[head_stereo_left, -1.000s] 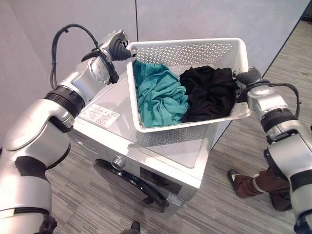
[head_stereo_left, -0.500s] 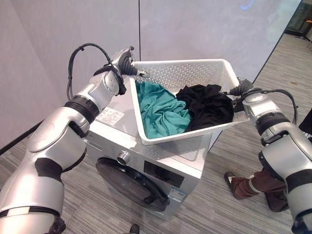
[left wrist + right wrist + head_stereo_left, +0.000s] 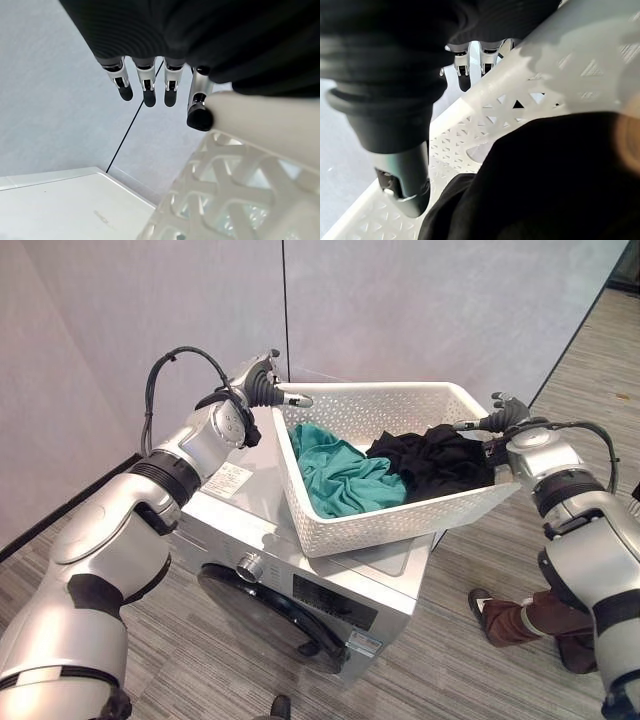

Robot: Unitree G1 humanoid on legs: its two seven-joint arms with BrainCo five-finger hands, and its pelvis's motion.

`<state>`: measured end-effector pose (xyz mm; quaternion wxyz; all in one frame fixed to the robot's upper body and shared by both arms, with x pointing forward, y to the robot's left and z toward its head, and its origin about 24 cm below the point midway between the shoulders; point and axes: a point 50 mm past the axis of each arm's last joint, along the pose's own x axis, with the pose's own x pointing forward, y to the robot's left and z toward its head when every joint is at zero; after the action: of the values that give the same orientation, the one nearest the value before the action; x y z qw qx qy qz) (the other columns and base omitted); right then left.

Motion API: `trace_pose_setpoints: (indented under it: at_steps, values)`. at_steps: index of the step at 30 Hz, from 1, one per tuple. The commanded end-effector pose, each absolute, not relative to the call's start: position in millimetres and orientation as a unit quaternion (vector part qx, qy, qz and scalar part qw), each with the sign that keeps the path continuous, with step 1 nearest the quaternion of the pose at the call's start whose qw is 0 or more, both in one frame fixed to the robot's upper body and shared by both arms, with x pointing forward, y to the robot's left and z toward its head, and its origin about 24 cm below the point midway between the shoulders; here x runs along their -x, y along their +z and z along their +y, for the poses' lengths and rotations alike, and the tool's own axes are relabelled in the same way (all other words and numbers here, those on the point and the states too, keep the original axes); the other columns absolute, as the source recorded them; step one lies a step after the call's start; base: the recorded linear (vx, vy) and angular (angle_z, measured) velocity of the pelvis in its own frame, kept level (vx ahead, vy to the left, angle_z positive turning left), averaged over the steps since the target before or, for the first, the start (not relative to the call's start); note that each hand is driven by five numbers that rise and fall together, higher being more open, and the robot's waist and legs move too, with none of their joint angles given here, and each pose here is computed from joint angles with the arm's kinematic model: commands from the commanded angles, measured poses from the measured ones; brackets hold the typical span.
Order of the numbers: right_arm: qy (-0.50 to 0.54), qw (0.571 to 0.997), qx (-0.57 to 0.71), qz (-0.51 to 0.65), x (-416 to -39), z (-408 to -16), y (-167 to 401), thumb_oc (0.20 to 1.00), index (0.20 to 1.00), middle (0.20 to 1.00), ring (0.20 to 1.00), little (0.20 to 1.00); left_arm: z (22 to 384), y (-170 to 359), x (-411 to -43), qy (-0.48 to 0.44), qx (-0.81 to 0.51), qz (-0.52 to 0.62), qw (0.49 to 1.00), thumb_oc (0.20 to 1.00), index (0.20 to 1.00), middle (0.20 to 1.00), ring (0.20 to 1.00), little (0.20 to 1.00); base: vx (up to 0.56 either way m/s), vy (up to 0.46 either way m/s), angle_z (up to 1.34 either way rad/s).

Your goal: Grab the laundry basket,head to the washer,open it,put in the laundry and shut it.

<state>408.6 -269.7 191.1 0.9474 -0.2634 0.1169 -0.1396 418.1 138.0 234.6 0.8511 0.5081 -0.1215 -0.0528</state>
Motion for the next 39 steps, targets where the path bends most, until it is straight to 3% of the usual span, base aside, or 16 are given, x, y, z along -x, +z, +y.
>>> trace_pose_setpoints:
  at_steps: [1, 13, 39]
  values:
    - [-0.102, 0.963, 0.249, -0.005, -423.6, -227.7, 262.0, 1.000, 1.000, 1.000, 1.000, 1.000, 65.6, 326.1, -400.5, -0.088, -0.450, -0.303, 0.835, 1.000, 1.000, 1.000, 1.000, 1.000, 0.00, 0.000, 0.00]
    - [-0.130, 0.971, 0.196, -0.029, -420.7, -238.4, 275.9, 1.000, 1.000, 1.000, 1.000, 1.000, 59.2, 341.0, -394.7, -0.081, -0.424, -0.334, 0.838, 1.000, 1.000, 1.000, 1.000, 1.000, 0.03, -0.005, 0.00]
    - [-0.102, 0.966, 0.218, -0.092, -415.1, -230.0, 270.9, 1.000, 1.000, 1.000, 1.000, 1.000, 71.5, 327.8, -399.8, -0.069, -0.436, -0.320, 0.838, 1.000, 1.000, 1.000, 1.000, 1.000, 0.02, 0.003, 0.00]
